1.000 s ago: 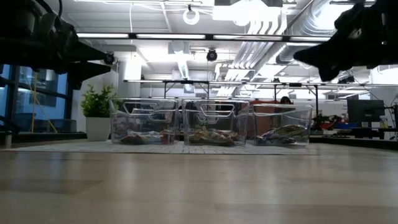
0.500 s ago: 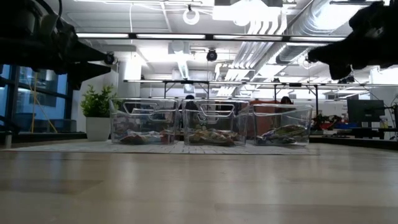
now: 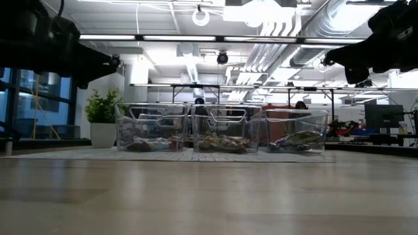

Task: Pick and place Granola Bars by type
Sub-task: Return to Home Position

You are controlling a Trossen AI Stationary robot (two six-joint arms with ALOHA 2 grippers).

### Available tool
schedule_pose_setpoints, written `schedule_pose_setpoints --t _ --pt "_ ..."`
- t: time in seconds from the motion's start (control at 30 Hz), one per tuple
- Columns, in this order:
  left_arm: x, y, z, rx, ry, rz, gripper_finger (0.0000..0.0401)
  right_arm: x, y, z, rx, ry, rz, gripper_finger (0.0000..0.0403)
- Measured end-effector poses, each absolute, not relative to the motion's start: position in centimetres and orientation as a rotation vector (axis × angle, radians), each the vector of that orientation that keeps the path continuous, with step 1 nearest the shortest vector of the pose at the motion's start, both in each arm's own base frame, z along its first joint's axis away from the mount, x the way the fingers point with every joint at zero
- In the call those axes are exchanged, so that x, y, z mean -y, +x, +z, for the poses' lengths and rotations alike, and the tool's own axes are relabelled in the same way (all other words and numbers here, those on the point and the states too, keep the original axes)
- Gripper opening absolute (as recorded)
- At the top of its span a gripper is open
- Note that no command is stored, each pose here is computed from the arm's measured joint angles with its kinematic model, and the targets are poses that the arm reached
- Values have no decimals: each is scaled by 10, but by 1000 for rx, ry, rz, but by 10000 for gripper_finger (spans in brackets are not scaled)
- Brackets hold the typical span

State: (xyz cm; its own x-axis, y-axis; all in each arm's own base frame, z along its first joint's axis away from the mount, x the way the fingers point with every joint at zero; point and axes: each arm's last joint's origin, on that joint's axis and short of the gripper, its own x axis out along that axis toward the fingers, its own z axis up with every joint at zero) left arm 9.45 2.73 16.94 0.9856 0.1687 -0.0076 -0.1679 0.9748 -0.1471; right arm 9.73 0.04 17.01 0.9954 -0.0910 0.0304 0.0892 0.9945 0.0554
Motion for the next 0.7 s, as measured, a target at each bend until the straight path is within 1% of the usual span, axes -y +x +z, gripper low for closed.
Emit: schedule_pose_setpoints --t 0.1,0.23,0.43,0.7 --pt "-26 95 169 -3 -119 133 205 0 97 170 33 54 -95 0" --pt "-26 96 169 -8 -156 123 205 0 97 170 33 54 -96 0" --pt "-26 96 169 -6 -184 124 205 1 97 171 41 52 -146 0" --pt "-27 95 168 -6 -193 158 205 1 97 171 41 48 -143 0"
